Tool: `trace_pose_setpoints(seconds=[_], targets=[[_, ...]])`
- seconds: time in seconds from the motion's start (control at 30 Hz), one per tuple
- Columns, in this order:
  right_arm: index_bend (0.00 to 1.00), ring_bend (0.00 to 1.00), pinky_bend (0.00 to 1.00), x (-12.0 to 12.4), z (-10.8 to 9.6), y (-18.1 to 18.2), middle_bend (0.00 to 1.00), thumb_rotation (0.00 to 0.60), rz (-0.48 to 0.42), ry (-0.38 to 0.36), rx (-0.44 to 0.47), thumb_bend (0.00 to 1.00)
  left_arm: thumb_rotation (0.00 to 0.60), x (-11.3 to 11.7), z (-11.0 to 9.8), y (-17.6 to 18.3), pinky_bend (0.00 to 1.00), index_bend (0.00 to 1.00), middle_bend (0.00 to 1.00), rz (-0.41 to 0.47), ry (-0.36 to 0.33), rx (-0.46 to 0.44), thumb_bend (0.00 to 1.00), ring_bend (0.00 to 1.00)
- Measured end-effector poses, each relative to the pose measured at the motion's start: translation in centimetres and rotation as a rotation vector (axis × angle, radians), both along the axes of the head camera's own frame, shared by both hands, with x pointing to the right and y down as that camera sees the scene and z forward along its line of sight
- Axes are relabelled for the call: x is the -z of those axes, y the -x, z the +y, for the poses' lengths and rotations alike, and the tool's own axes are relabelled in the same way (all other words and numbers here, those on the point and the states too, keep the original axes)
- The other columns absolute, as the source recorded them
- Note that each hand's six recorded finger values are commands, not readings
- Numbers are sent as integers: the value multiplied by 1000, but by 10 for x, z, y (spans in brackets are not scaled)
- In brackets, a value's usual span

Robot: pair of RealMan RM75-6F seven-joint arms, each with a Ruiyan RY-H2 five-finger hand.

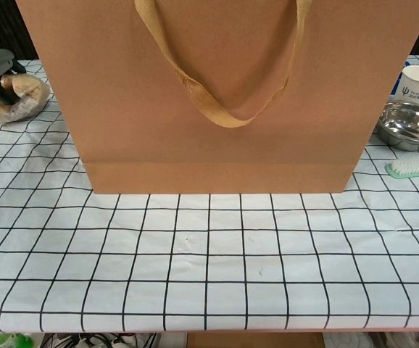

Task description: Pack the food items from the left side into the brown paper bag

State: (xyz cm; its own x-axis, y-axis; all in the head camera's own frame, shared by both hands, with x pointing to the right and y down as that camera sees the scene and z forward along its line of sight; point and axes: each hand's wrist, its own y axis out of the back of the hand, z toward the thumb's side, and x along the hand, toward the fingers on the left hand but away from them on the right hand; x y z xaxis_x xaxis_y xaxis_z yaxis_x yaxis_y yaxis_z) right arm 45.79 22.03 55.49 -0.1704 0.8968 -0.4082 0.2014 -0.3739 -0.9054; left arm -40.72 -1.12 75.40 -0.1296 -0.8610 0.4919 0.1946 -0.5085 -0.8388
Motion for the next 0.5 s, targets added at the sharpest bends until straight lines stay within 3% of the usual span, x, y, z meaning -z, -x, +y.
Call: trace_pose_setpoints(seconds=[0.17,0.3,0.5], targets=[[28,156,281,0,0,1,45,600,-13,2,-2,272,600,31,-9,-9,691,562,668,49,-133,-45,597,554],[28,156,281,1,0,1,45,600,-17,-2,-7,272,600,52,-8,-25,686,563,656,140,-168,-61,598,541],[28,156,281,1,0,2,45,600,-20,-2,-7,272,600,105,2,-65,681,564,635,320,-199,-90,600,517]])
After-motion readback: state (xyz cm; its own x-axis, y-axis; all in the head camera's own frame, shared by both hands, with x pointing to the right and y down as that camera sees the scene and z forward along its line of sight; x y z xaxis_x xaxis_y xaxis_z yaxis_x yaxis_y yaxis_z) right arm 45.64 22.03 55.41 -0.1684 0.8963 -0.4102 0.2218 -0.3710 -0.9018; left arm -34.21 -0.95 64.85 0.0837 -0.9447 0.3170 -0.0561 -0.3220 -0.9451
